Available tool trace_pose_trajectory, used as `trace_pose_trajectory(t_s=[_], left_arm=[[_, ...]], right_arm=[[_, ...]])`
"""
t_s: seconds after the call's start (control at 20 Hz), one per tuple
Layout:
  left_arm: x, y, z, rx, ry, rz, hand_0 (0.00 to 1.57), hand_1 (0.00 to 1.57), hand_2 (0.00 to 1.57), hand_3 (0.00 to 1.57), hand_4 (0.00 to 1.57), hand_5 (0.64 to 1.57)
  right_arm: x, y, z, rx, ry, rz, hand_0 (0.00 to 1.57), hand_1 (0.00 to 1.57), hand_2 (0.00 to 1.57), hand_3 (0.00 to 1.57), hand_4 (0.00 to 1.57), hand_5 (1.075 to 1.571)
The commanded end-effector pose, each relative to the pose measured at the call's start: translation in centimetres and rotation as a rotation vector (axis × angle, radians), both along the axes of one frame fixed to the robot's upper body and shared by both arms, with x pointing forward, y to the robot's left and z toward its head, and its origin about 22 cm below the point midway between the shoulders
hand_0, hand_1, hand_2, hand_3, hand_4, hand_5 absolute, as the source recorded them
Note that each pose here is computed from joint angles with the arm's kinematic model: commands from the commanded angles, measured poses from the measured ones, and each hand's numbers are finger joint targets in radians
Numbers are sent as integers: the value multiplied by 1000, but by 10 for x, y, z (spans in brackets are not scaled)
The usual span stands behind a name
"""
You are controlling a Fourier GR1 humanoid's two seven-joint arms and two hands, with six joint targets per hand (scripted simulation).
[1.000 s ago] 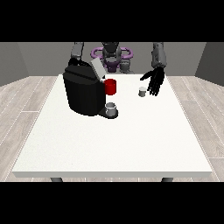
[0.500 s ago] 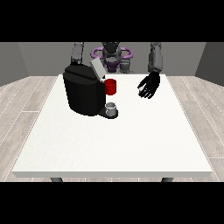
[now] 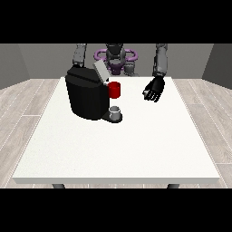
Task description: Insert the coffee pod into the coffee machine and close the lid
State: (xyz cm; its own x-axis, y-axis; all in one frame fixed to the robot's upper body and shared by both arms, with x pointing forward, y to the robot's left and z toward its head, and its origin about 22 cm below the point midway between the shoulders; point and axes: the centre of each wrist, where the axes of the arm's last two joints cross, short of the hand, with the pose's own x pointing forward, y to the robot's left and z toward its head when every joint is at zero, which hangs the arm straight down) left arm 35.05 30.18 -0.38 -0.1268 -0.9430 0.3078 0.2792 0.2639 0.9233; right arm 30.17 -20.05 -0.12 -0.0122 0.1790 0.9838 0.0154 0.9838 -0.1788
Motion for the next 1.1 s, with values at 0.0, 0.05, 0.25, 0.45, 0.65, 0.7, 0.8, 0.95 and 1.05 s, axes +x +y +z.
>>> trace_pose_trajectory(t_s=[0.0, 0.05, 0.25, 0.45, 0.65, 0.7, 0.8, 0.95, 1.05], left_arm=[[5, 14, 3, 70, 84, 3, 748, 748, 941, 809, 373, 1571], [0, -13, -16, 87, 76, -3, 789, 789, 960, 845, 392, 1571], [14, -9, -7, 66, 78, -26, 870, 870, 1021, 921, 413, 1571], [13, -19, -5, 61, 78, -91, 1149, 1149, 1257, 1162, 466, 1571], [13, -25, -5, -132, 61, -126, 1420, 1420, 1402, 1332, 494, 1571], [28, -22, 22, -134, 40, -147, 1433, 1433, 1423, 1352, 489, 1571], [29, -28, 18, -161, 67, -130, 1449, 1449, 1434, 1357, 517, 1571], [38, -37, 31, -151, 108, -126, 1413, 1413, 1400, 1314, 515, 1571], [49, -51, 56, -132, 100, -156, 1375, 1375, 1381, 1327, 490, 1571]], right_arm=[[-5, -5, -14, 18, 11, -7, 0, 0, 0, 0, 0, 1571], [3, -11, -8, -5, 29, -28, 0, 0, 0, 0, 0, 1571], [6, -12, -10, 4, 20, -16, 0, 0, 0, 0, 0, 1571], [-8, -13, -35, -64, 107, -98, 0, 0, 0, 0, 0, 1571], [-3, -26, -28, -89, 144, -141, 0, 0, 0, 0, 0, 1571], [-9, -33, -41, -85, 139, -131, 0, 0, 0, 0, 0, 1571], [-12, -15, -45, -87, 152, -115, 0, 0, 0, 0, 0, 1571], [-14, -6, -44, -113, 175, -103, 0, 0, 0, 0, 0, 1571], [-3, -29, -44, -100, 154, -100, 0, 0, 0, 0, 0, 1571]])
